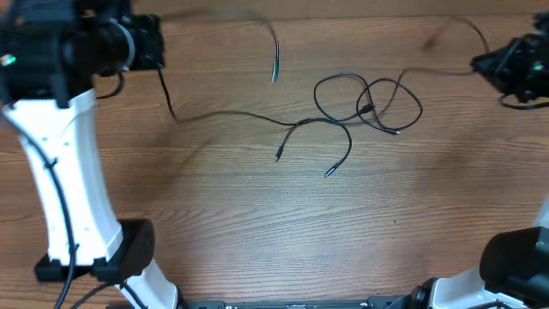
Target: Untangle cables
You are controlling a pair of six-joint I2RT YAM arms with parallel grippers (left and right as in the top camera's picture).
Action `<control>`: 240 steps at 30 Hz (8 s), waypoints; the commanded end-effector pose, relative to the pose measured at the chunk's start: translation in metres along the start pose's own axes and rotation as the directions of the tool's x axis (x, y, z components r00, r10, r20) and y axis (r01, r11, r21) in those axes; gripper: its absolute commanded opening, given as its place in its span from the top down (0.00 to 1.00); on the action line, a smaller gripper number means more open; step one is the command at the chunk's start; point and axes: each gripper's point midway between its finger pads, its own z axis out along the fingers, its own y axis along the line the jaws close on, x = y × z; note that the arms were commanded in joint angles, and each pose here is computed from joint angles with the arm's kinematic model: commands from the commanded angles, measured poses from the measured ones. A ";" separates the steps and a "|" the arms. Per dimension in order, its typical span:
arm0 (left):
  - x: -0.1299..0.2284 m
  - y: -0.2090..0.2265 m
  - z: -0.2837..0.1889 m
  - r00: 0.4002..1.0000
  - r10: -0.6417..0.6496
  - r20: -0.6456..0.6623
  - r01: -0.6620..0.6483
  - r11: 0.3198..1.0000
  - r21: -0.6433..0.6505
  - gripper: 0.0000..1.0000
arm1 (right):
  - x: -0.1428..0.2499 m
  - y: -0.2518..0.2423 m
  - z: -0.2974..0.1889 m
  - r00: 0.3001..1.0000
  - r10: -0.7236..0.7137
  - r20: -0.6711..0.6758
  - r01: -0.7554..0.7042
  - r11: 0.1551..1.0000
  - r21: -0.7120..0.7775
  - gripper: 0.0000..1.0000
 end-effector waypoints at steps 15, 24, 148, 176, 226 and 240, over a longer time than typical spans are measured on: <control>0.030 -0.025 0.122 0.958 0.065 -0.278 -0.054 0.997 0.047 0.51 | 0.032 0.000 -0.005 0.995 -0.012 -0.103 0.025 0.992 0.125 0.72; 0.057 -0.077 0.164 0.893 0.289 -0.345 -0.264 0.957 0.119 0.39 | 0.076 0.004 0.041 0.965 -0.029 -0.259 0.075 0.983 0.169 0.34; 0.119 -0.123 0.152 0.890 -0.406 -0.206 0.422 0.906 0.039 0.96 | 0.139 -0.059 0.214 0.783 0.621 -0.028 -0.529 0.690 0.493 0.08; 0.096 -0.069 0.117 0.903 -0.429 -0.017 0.426 0.900 -0.088 0.96 | 0.123 -0.075 0.219 0.903 0.424 -0.076 -0.335 0.803 0.493 0.96; 0.101 -0.072 0.116 0.962 -0.254 -0.097 0.253 0.967 -0.021 0.96 | -0.087 -0.153 -0.155 0.731 0.225 0.645 -0.616 0.624 0.481 0.96; 0.106 -0.070 0.115 0.960 -0.255 -0.113 0.252 0.967 -0.034 0.96 | -0.073 -0.157 -0.120 0.771 0.306 0.558 -0.594 0.661 0.458 0.18</control>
